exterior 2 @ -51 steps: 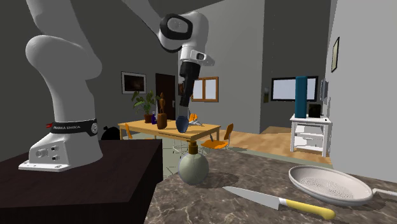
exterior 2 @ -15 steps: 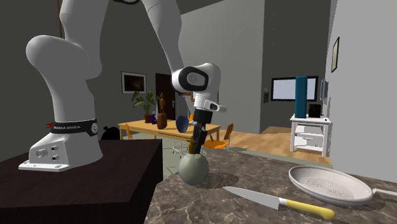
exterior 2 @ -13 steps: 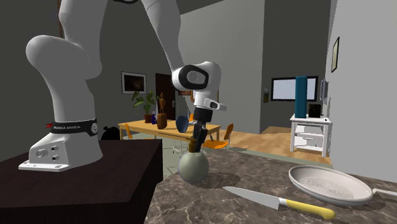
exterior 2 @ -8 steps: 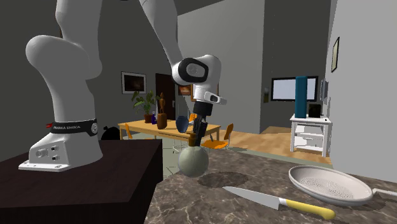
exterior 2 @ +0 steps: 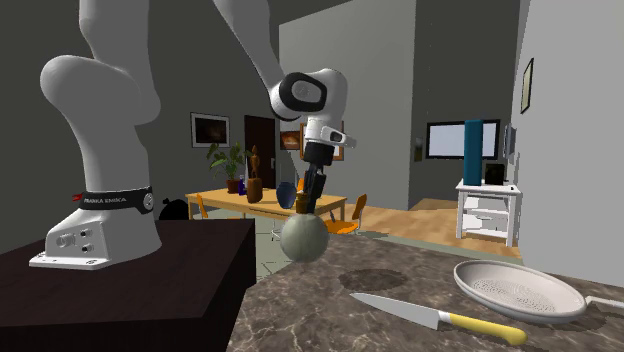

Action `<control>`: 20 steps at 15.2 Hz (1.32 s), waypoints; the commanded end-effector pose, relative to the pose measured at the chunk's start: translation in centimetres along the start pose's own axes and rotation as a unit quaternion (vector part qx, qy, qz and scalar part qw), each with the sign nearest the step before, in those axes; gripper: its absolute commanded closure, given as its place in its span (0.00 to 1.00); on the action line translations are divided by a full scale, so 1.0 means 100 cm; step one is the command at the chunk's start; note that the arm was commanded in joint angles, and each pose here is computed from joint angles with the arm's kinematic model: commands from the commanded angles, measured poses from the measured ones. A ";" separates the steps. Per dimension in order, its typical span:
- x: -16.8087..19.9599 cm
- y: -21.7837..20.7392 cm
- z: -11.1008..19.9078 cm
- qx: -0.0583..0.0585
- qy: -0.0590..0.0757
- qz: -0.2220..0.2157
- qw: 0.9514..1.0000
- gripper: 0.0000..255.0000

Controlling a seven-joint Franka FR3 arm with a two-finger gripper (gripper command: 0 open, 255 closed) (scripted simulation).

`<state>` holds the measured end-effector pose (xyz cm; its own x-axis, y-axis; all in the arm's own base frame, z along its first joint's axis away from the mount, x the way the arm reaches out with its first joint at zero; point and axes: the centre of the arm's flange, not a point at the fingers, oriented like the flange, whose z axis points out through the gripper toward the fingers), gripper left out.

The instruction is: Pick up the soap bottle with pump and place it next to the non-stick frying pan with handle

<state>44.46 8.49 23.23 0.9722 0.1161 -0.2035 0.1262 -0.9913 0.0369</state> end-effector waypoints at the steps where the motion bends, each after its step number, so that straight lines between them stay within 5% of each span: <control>1: -0.002 0.001 -0.010 0.000 0.000 0.000 1.000 1.00; 20: -0.023 0.005 -0.109 0.000 0.000 0.000 1.000 1.00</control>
<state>44.52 8.35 33.68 0.9722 0.1162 -0.2035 0.1262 -0.9913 0.0369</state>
